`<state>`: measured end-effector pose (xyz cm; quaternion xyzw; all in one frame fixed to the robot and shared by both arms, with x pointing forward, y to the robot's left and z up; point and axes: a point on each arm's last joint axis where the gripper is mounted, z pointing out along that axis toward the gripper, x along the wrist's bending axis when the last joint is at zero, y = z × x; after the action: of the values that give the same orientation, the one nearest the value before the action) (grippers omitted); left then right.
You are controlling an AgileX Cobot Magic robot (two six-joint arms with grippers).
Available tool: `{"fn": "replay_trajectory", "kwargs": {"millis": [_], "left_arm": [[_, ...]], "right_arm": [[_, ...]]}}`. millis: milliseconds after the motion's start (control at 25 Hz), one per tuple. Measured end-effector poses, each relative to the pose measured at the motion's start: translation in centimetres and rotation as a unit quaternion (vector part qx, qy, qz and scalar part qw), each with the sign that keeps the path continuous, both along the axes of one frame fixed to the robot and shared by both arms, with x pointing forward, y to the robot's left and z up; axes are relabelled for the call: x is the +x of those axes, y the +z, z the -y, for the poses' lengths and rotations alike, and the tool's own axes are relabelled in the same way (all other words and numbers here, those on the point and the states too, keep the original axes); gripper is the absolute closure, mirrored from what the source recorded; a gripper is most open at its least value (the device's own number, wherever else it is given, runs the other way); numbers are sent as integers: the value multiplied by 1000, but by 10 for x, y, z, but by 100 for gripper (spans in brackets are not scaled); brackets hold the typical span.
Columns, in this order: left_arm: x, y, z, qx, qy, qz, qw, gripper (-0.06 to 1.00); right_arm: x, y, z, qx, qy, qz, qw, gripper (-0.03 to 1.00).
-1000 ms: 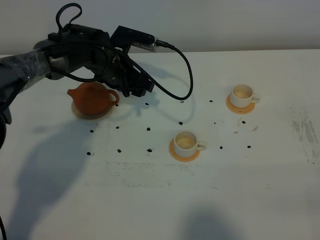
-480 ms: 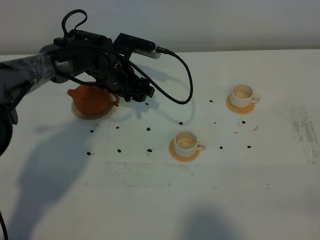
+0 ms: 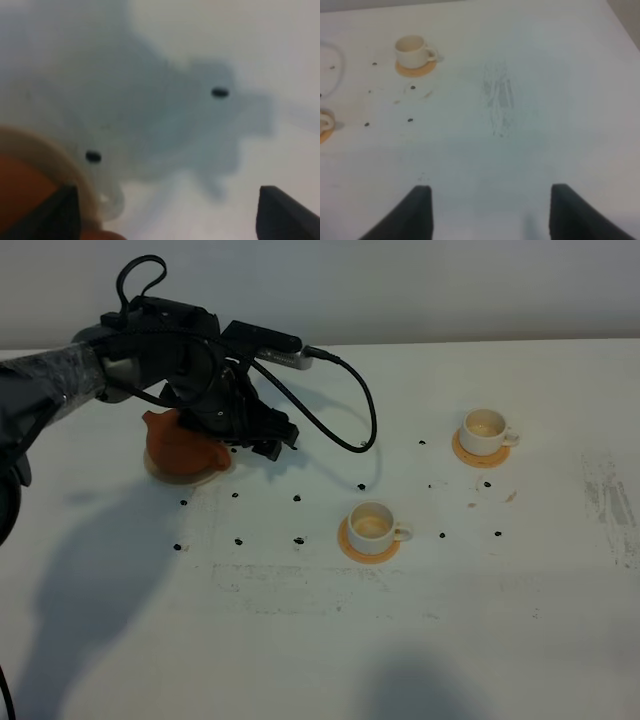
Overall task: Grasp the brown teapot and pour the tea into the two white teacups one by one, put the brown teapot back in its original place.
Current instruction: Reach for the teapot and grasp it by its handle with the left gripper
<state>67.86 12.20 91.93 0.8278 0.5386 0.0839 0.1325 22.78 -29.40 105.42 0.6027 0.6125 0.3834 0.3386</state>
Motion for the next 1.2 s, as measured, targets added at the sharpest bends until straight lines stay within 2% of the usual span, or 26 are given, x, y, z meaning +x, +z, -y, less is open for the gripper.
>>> {"fn": "replay_trajectory", "kwargs": {"millis": [360, 800, 1200], "left_arm": [[-2, 0, -2, 2, -2, -12, 1000, 26], [-5, 1, -10, -1, 0, -49, 999, 27], [1, 12, -11, -11, -3, -37, 999, 27]], "right_arm": [[0, 0, 0, 0, 0, 0, 1000, 47], [0, 0, 0, 0, 0, 0, 1000, 47], [0, 0, 0, 0, 0, 0, 1000, 47]]}}
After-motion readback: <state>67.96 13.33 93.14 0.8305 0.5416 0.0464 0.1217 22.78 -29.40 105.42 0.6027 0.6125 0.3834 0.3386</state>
